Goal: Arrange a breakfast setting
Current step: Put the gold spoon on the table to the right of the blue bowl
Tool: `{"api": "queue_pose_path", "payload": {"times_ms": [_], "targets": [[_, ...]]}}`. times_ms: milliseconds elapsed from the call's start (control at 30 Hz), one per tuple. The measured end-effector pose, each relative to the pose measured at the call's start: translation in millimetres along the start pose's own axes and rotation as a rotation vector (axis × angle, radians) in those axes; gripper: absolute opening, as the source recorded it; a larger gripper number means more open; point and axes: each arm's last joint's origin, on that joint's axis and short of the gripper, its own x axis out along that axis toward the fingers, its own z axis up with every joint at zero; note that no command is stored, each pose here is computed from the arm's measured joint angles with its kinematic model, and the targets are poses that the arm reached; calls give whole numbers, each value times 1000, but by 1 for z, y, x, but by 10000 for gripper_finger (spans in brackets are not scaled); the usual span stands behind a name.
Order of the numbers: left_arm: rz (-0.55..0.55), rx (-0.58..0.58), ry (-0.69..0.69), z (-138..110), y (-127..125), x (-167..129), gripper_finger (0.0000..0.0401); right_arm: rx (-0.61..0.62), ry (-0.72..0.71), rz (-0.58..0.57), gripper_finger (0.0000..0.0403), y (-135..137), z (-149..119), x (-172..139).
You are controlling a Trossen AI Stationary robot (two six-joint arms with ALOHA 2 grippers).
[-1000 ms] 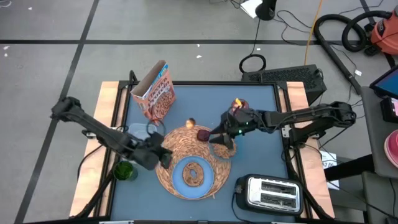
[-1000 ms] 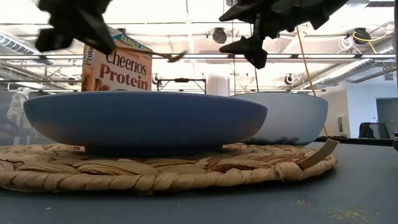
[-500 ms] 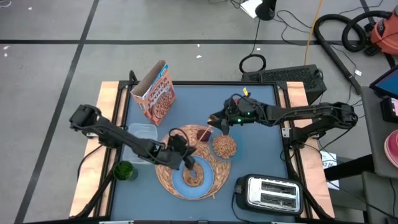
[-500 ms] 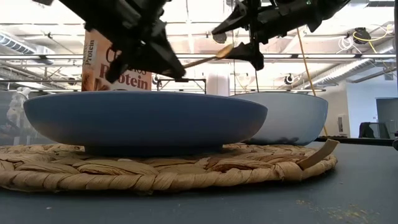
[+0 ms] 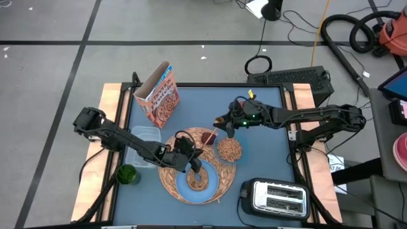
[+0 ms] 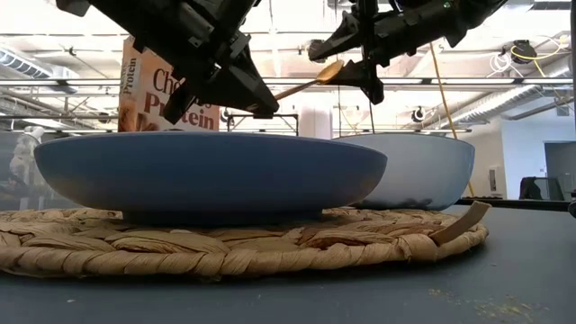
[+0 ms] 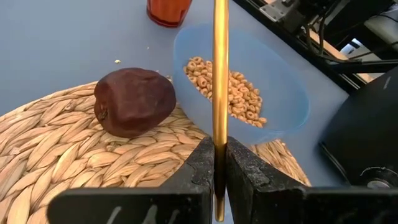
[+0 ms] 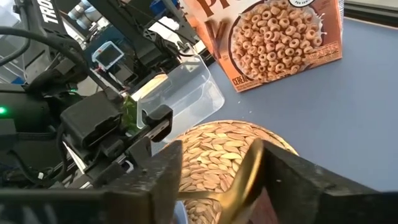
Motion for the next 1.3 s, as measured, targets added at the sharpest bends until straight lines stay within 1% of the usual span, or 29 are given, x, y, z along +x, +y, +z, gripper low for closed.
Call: {"api": "queue_pose_path", "payload": {"times_ms": [267, 367, 433, 500, 600, 767, 1000, 1300], "targets": [[-2, -1, 4, 1, 1, 1, 21, 0, -7, -6, 79, 0, 0, 0], [-1, -3, 4, 1, 1, 1, 37, -10, -8, -5, 41, 0, 1, 0], [-3, -6, 2, 1, 0, 1, 52, -28, -8, -5, 23, 0, 1, 0], [-4, -11, 0, 1, 0, 1, 62, -35, -4, -4, 20, 0, 0, 0], [-3, -32, 0, 1, 0, 1, 67, -29, -3, -2, 20, 0, 0, 0], [-3, 3, 0, 1, 1, 1, 70, -25, 2, 7, 25, 0, 0, 0], [-22, 0, 28, 3, 2, 3, 71, -26, 24, 35, 21, 0, 0, -1], [-44, 0, 23, 6, 1, 4, 72, -49, 36, -1, 21, -4, 9, -25]]}}
